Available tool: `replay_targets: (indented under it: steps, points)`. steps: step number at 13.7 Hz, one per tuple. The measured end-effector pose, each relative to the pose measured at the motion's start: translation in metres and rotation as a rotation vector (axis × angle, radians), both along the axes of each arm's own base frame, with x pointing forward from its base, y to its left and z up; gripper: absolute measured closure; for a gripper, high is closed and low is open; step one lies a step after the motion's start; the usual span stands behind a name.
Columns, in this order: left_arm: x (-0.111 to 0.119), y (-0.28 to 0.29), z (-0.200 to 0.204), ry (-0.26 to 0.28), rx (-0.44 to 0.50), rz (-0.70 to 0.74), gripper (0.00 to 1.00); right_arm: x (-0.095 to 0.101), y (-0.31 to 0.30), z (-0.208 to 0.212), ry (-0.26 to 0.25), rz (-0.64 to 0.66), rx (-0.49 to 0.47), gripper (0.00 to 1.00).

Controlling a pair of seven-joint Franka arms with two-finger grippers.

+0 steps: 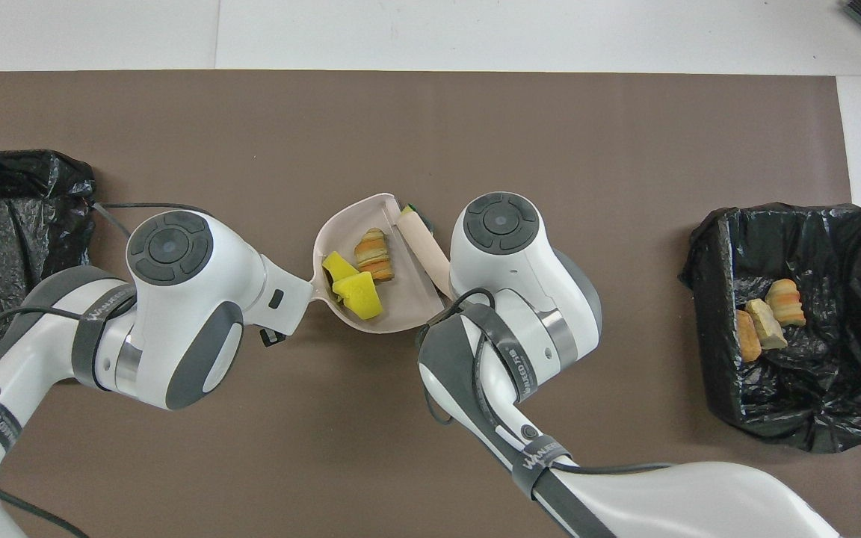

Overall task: Sweep and dump trash in bin
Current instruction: 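Brush the remaining sponge pieces into the dustpan with the right gripper, then push the last sponge piece into the dustpan with the right gripper's brush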

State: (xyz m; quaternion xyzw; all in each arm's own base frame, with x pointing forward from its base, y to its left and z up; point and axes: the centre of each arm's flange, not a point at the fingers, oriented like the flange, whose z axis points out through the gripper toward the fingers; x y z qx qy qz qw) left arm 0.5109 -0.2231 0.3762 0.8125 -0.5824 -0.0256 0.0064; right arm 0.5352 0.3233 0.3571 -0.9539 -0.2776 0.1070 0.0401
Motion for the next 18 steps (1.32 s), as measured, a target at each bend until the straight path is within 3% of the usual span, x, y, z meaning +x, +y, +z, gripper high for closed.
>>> replay_targets:
  steps: [5, 7, 10, 13, 18]
  points:
    - [0.002, 0.001, 0.005, -0.005, -0.001, 0.012, 0.68, -0.022, 0.001, 0.056, 0.085, -0.029, 0.122, 0.74]
    - [0.004, 0.006, 0.015, 0.004, 0.002, 0.023, 0.68, -0.026, 0.000, 0.071, 0.088, -0.050, 0.142, 0.74]
    - [0.012, 0.027, 0.030, -0.003, 0.000, 0.047, 0.68, -0.013, -0.021, 0.074, 0.061, -0.088, 0.127, 0.74]
    - [0.016, 0.052, 0.046, -0.008, -0.004, 0.041, 0.68, 0.011, -0.056, 0.063, -0.021, -0.099, 0.044, 0.74]
    - [0.013, 0.050, 0.019, 0.005, -0.001, 0.031, 0.68, 0.038, -0.069, 0.011, -0.088, -0.089, -0.018, 0.74]
